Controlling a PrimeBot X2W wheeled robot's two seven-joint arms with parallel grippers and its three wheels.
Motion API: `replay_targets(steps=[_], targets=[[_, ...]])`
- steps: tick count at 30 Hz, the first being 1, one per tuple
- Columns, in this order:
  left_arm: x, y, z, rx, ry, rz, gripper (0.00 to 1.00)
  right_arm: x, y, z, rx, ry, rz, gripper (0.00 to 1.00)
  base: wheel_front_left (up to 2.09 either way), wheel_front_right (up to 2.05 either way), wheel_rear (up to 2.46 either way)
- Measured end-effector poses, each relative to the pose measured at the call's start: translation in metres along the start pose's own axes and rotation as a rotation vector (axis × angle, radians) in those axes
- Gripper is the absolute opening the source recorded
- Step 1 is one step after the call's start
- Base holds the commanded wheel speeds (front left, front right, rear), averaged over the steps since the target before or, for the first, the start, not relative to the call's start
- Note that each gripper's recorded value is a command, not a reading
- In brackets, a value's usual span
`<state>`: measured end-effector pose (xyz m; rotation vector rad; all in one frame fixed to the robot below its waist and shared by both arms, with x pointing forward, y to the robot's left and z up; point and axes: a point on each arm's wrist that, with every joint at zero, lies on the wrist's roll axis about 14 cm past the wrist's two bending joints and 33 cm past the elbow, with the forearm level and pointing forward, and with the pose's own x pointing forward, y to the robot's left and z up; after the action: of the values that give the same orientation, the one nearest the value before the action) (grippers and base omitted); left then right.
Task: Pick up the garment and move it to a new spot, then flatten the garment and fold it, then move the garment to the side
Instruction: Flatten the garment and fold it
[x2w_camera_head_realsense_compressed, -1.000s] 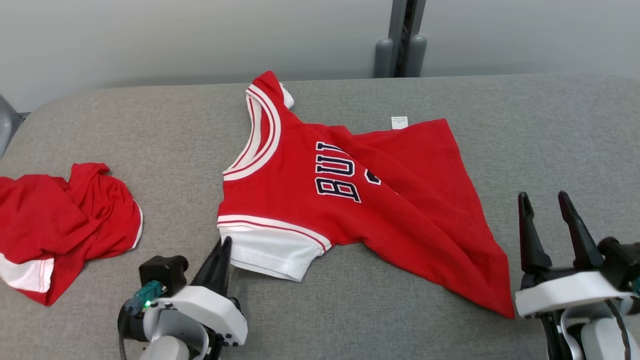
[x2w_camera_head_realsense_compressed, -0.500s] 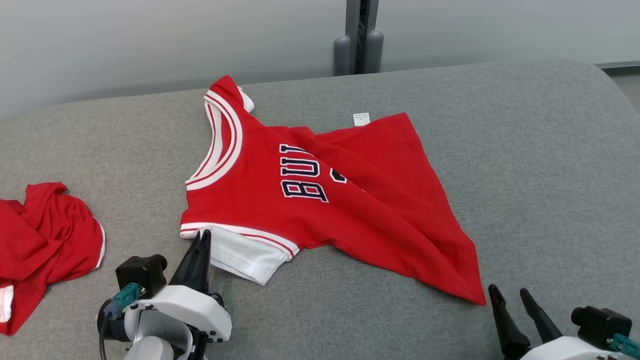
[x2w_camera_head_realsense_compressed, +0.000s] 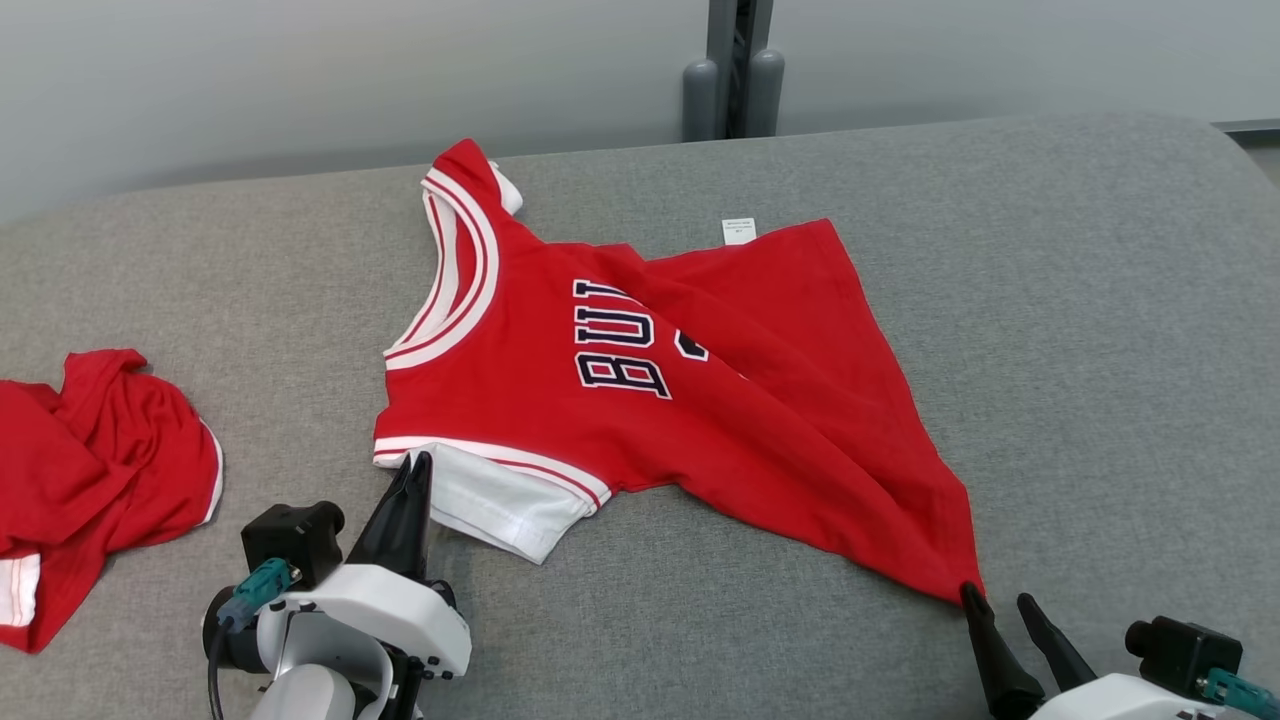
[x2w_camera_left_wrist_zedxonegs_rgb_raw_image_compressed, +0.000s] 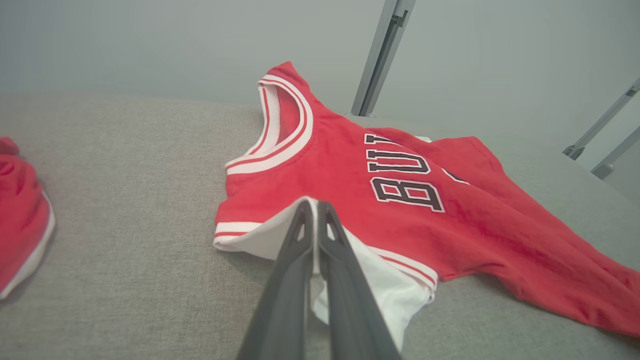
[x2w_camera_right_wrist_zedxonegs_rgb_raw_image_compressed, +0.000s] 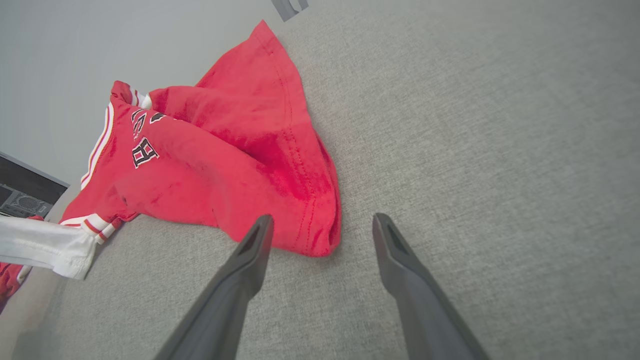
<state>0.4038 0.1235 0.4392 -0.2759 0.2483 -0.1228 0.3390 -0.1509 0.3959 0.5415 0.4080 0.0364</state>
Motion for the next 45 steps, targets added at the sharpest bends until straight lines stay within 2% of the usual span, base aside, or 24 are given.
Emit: replay_targets(steps=[13, 14, 15, 16, 22, 25, 29, 36, 45], targets=[[-0.002, 0.013, -0.003, -0.004, 0.007, 0.031, 0.0, 0.02, 0.0, -0.019, -0.017, 0.075, -0.001, 1.0, 0.0, 0.0, 0.0], [-0.003, 0.014, -0.003, -0.005, 0.006, 0.033, 0.0, 0.021, 0.0, -0.021, -0.012, 0.086, 0.001, 0.96, 0.0, 0.0, 0.0], [-0.003, 0.014, -0.003, -0.006, 0.006, 0.036, 0.0, 0.022, 0.001, -0.023, -0.016, 0.096, 0.005, 0.29, 0.0, 0.0, 0.0], [-0.003, 0.015, -0.003, -0.008, 0.006, 0.037, 0.0, 0.023, 0.002, -0.024, -0.029, 0.1, 0.009, 0.0, 0.0, 0.0, 0.0], [-0.006, 0.015, 0.002, -0.018, -0.012, 0.041, 0.0, 0.024, 0.008, -0.021, -0.033, 0.088, 0.026, 0.0, 0.0, 0.0, 0.0], [-0.007, 0.011, 0.012, -0.036, -0.042, 0.024, 0.0, 0.026, 0.017, -0.006, -0.035, 0.039, 0.051, 0.0, 0.0, 0.0, 0.0], [-0.009, -0.002, 0.036, -0.116, -0.118, -0.03, 0.0, 0.026, 0.031, 0.019, -0.049, -0.027, 0.097, 0.0, 0.0, 0.0, 0.0], [-0.018, -0.017, 0.115, -0.183, -0.328, -0.117, 0.0, 0.026, 0.059, 0.092, -0.113, -0.182, 0.187, 0.0, 0.0, 0.0, 0.0], [-0.04, -0.042, 0.226, -0.252, -0.545, -0.248, 0.0, 0.014, 0.105, 0.192, -0.123, -0.4, 0.305, 0.0, 0.0, 0.0, 0.0]])
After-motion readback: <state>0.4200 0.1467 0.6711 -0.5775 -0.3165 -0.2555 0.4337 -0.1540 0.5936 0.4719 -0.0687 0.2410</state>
